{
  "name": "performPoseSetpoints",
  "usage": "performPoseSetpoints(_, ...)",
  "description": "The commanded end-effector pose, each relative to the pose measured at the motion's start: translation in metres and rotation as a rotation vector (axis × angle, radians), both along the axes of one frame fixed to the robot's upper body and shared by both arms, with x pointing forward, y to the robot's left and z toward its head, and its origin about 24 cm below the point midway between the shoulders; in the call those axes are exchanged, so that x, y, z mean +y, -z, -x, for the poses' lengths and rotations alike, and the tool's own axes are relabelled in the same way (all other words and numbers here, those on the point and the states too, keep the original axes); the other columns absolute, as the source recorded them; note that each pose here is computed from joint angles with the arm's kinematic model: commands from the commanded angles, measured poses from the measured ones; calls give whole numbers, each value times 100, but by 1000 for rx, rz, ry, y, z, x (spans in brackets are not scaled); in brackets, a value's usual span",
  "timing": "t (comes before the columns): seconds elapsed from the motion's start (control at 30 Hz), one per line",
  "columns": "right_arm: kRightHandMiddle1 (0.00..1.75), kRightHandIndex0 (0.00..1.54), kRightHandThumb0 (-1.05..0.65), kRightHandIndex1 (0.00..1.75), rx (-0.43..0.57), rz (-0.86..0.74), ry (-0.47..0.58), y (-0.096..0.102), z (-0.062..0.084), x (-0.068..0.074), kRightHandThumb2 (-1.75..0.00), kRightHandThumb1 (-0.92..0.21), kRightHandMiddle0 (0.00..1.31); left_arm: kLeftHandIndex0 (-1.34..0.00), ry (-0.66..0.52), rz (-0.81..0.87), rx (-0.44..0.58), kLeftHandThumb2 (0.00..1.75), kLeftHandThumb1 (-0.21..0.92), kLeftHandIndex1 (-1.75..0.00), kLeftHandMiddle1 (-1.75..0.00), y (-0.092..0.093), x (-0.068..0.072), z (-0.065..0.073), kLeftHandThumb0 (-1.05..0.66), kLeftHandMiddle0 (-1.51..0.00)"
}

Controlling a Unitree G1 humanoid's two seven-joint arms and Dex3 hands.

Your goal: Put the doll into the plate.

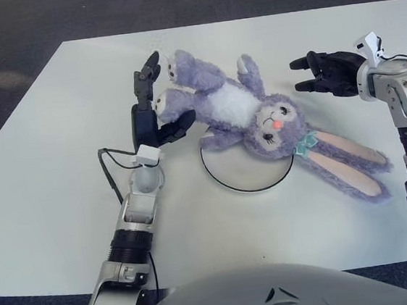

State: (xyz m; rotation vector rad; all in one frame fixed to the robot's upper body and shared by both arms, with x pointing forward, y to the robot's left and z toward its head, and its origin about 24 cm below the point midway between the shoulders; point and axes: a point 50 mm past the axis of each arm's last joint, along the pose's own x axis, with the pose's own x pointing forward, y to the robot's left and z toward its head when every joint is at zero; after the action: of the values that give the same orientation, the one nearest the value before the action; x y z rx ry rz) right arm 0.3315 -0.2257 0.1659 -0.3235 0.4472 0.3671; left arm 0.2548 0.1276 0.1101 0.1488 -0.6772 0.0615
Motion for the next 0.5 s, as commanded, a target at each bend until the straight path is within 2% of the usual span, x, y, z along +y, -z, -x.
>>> performPoseSetpoints(0.0, 53, 14, -81, 48, 2, 2, -7, 2, 2, 0, -91, -92, 0, 0, -29, 53, 133, 31, 91, -71, -91, 32, -4, 8, -77, -2)
performPoseSetpoints(0.07, 52, 15, -81, 48, -1, 3, -7, 2, 2, 0, -91, -92, 0, 0, -36, 52, 130, 33, 90, -84, -100, 32, -4, 8, -75, -6)
performPoseSetpoints(0.13, 52, 15, -81, 48, -2, 2, -6, 3, 2, 0, -90, -92, 0, 0, -38, 52, 127, 46, 84, -110, -113, 31, -4, 8, -71, -11)
performPoseSetpoints(0.17, 53, 15, -81, 48, -1, -1, -7, 3, 2, 0, -90, -92, 0, 0, -34, 55, 121, 49, 83, -115, -115, 31, -4, 8, -70, -11)
performPoseSetpoints(0.2, 52, 14, -81, 49, 0, -3, -7, 3, 2, 0, -90, -92, 0, 0, -24, 64, 112, 60, 78, -134, -131, 30, -4, 8, -64, -19)
performPoseSetpoints(0.23, 52, 14, -81, 49, 0, -5, -8, 3, 2, 0, -89, -92, 0, -10, -17, 69, 105, 64, 78, -149, -144, 29, -5, 8, -54, -27)
performPoseSetpoints(0.33, 51, 14, -80, 49, 1, -6, -7, 4, 2, 0, -89, -92, 0, -25, 18, 80, 70, 76, 73, -166, -164, 27, -5, 7, -43, -43)
performPoseSetpoints(0.43, 51, 15, -80, 49, 2, -5, -7, 4, 2, 1, -88, -92, 0, -32, 41, 79, 47, 83, 68, -172, -171, 26, -5, 7, -40, -54)
performPoseSetpoints(0.47, 51, 15, -79, 50, 3, -4, -8, 4, 1, 0, -88, -92, 0, -35, 60, 77, 33, 89, 65, -173, -172, 25, -5, 7, -40, -63)
